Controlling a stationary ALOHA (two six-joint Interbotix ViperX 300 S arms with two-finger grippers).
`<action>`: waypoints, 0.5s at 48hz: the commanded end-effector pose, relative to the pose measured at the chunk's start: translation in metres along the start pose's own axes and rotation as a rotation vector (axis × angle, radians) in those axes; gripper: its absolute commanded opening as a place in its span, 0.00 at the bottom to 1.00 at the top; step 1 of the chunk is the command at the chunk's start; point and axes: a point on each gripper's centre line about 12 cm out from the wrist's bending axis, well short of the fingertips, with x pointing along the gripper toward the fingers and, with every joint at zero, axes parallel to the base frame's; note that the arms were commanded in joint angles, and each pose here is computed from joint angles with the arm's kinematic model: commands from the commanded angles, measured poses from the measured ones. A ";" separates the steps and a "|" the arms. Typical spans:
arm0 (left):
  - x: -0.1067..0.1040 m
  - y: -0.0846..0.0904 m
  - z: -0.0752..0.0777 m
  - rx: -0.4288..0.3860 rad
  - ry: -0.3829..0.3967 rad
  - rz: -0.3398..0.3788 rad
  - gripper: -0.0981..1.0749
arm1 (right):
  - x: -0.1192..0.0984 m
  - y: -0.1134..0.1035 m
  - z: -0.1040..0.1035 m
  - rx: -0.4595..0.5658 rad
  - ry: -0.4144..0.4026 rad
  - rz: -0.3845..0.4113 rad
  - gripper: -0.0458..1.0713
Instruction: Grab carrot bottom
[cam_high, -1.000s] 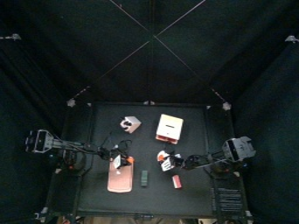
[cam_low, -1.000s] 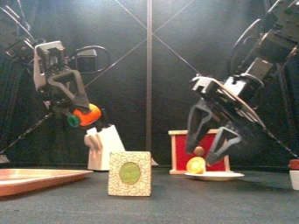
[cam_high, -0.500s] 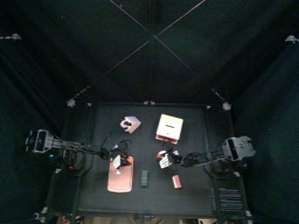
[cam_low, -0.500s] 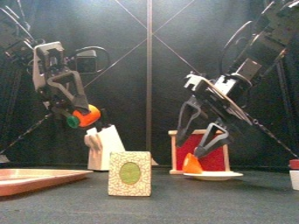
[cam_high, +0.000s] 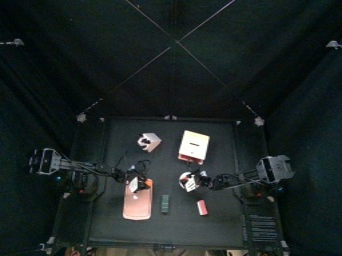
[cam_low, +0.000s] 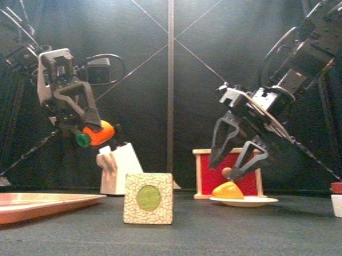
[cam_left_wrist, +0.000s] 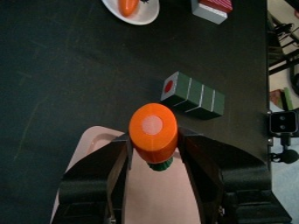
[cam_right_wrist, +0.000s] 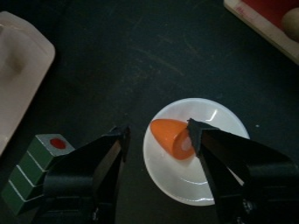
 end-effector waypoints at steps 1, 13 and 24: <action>0.000 -0.001 0.004 -0.003 -0.011 -0.002 0.73 | -0.007 0.005 0.008 0.050 -0.011 0.017 0.84; -0.001 0.001 0.003 -0.013 -0.013 0.005 0.73 | -0.015 0.018 0.006 0.111 0.011 0.044 0.84; -0.001 0.001 0.003 -0.015 -0.013 0.005 0.73 | -0.023 0.047 -0.003 0.056 0.037 0.142 0.84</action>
